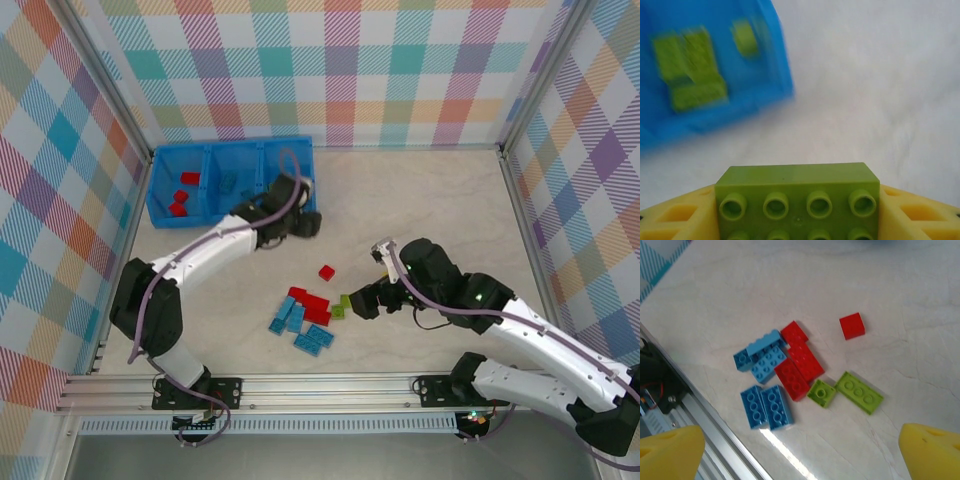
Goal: Sort the legos into containers by color
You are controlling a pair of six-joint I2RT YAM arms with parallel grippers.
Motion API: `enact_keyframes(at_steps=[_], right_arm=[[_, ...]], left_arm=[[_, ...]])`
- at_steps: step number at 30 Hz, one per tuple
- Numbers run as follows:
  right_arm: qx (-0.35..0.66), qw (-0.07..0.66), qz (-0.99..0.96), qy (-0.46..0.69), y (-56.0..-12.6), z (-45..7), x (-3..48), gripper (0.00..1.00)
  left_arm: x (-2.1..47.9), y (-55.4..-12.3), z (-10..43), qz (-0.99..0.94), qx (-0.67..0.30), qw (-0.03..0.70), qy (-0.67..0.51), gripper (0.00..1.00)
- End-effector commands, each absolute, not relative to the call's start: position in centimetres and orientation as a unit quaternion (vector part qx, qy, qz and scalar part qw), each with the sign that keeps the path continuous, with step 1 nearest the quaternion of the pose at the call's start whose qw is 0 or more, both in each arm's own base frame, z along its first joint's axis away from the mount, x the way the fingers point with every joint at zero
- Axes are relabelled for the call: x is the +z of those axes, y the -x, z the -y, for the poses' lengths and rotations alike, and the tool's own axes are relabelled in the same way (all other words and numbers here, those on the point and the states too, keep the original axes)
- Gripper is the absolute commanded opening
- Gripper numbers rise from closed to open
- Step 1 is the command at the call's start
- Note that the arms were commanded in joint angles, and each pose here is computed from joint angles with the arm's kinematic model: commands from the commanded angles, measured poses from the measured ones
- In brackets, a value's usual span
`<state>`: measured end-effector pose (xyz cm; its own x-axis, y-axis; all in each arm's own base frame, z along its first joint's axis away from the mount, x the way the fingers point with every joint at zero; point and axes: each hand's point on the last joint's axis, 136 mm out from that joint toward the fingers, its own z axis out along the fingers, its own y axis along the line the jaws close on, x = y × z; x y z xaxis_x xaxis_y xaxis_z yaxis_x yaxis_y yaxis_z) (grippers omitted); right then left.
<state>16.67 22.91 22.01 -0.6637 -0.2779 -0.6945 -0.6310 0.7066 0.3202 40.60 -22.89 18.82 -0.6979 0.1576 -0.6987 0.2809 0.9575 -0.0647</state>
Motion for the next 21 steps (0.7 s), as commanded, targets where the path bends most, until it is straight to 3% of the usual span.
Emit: enact_keyframes(at_steps=[1, 5, 9, 17, 21], right_arm=[[0.330, 0.360, -0.843, 0.228, -17.7, -24.2, 24.8, 1.00], [0.338, 0.349, -0.846, 0.221, -17.1, -23.8, 24.7, 1.00], [0.340, 0.345, -0.849, 0.209, -16.5, -23.0, 24.3, 1.00], [0.340, 0.345, -0.851, 0.201, -16.6, -22.9, 24.2, 1.00], [0.338, 0.343, -0.851, 0.208, -17.1, -23.7, 24.1, 1.00]], left_arm=[[20.5, -46.4, 20.8, -0.908, -0.052, 0.404, -0.093, 0.58], [18.8, -52.2, 18.9, -0.913, -0.040, 0.402, -0.057, 0.57], [16.9, -55.0, 19.3, -0.925, -0.058, 0.371, -0.054, 0.62], [19.1, -55.3, 19.5, -0.915, -0.076, 0.393, -0.052, 0.79], [22.0, -53.9, 19.4, -0.904, -0.095, 0.414, -0.050, 0.83]])
